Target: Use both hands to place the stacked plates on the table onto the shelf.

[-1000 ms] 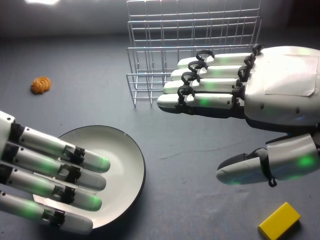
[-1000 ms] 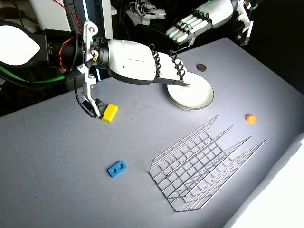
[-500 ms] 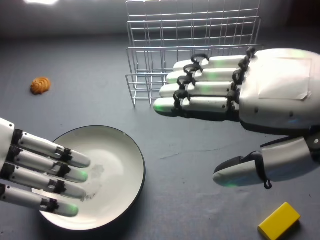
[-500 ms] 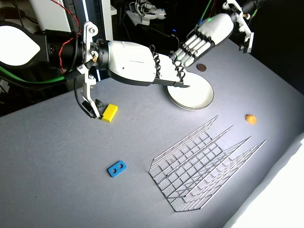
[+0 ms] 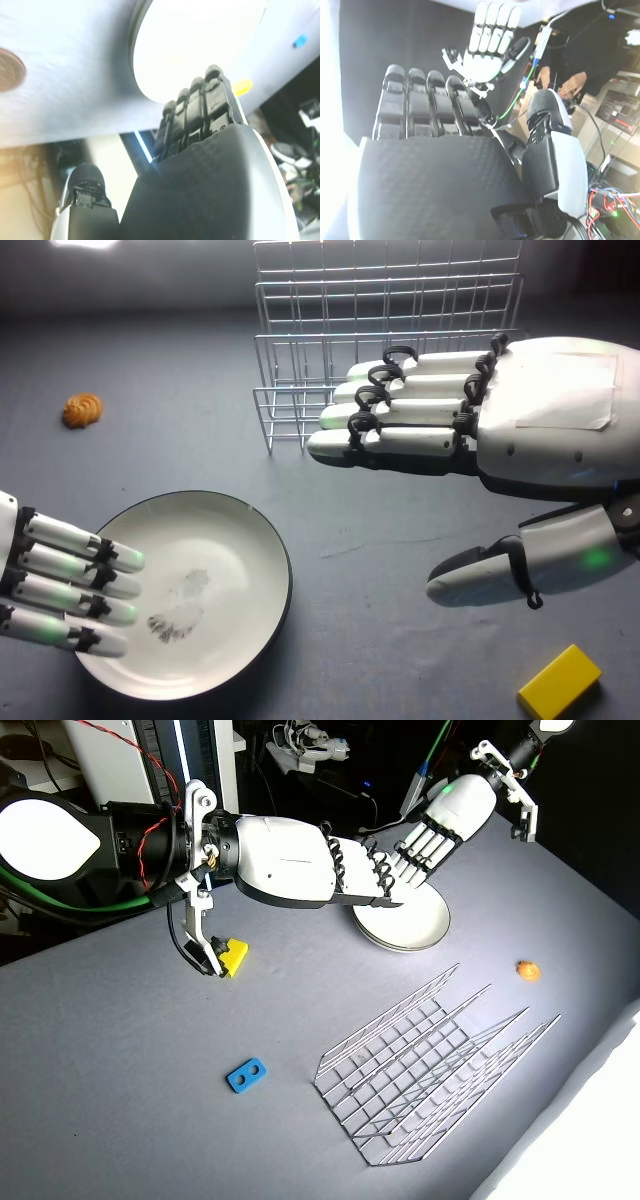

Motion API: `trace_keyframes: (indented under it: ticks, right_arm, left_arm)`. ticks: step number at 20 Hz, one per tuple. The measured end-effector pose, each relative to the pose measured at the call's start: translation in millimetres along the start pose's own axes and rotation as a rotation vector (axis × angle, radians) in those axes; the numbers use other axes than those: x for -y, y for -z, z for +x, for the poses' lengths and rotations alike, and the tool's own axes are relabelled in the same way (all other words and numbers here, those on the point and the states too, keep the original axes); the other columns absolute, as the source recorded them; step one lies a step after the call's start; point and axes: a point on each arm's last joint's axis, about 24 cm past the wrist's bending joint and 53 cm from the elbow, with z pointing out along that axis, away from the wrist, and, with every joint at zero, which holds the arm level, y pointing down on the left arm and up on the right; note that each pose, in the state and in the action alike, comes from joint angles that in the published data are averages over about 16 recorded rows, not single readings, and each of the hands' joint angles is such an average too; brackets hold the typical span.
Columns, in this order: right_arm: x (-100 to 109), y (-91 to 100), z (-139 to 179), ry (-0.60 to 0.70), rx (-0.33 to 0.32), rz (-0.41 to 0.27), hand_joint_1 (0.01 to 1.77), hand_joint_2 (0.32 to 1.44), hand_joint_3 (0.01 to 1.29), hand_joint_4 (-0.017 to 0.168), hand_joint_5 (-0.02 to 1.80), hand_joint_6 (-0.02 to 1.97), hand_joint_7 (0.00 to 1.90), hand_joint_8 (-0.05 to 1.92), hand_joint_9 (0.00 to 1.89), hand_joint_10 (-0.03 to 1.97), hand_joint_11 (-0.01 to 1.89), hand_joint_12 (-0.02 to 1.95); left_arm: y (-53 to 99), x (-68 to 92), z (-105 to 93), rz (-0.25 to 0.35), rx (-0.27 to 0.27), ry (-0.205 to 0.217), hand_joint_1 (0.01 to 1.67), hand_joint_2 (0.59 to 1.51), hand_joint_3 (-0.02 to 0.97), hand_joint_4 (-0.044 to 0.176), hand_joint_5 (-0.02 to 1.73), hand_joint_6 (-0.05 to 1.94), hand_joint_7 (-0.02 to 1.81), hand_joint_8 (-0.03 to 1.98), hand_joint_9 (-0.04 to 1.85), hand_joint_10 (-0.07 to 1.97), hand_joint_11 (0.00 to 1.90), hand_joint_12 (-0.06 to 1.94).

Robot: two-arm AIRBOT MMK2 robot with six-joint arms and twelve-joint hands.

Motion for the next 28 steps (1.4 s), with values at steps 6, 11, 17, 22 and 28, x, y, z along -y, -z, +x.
trace_keyframes:
  ticks: [6, 11, 17, 22, 28]
  right_arm:
    - [3.0, 0.8, 1.3, -0.003, -0.005, 0.011, 0.15, 1.19, 0.01, -0.001, 0.02, 0.02, 0.02, 0.02, 0.01, 0.01, 0.03, 0.02]
    - [3.3, 1.0, 3.5, 0.012, -0.009, 0.013, 0.18, 1.19, 0.02, -0.002, 0.03, 0.02, 0.03, 0.02, 0.02, 0.01, 0.02, 0.03]
    - [2.1, 1.0, 5.1, 0.028, -0.012, 0.009, 0.19, 1.19, 0.01, -0.001, 0.05, 0.02, 0.05, 0.02, 0.02, 0.01, 0.02, 0.07]
    - [1.0, 1.0, 5.8, 0.036, -0.012, 0.006, 0.45, 1.16, 0.01, -0.001, 0.05, 0.02, 0.05, 0.02, 0.02, 0.01, 0.02, 0.1]
    - [0.4, 0.9, 6.3, 0.043, -0.012, 0.003, 0.82, 1.1, 0.02, -0.001, 0.04, 0.02, 0.04, 0.02, 0.02, 0.0, 0.02, 0.2]
  left_arm:
    - [-5.8, -15.0, 13.2, -0.052, -0.032, 0.043, 0.02, 1.119, 0.011, -0.002, 0.02, -0.02, 0.02, 0.0, 0.02, 0.01, 0.02, -0.01]
    - [-10.3, -24.9, 22.4, -0.085, -0.049, 0.079, 0.02, 1.119, 0.011, -0.003, 0.01, -0.02, 0.02, 0.0, 0.02, 0.01, 0.02, -0.01]
    - [-16.1, -30.1, 29.2, -0.108, -0.052, 0.123, 0.02, 1.12, 0.011, -0.006, 0.0, -0.02, 0.01, -0.01, 0.02, 0.01, 0.02, -0.01]
    - [-25.9, -26.8, 27.2, -0.111, -0.031, 0.163, 0.02, 1.121, 0.011, -0.006, -0.01, -0.02, 0.0, -0.01, 0.02, 0.01, 0.02, -0.01]
    - [-44.0, -16.1, 16.0, -0.105, 0.017, 0.216, 0.02, 1.121, 0.01, -0.004, -0.01, -0.02, 0.0, -0.01, 0.02, 0.01, 0.02, -0.01]
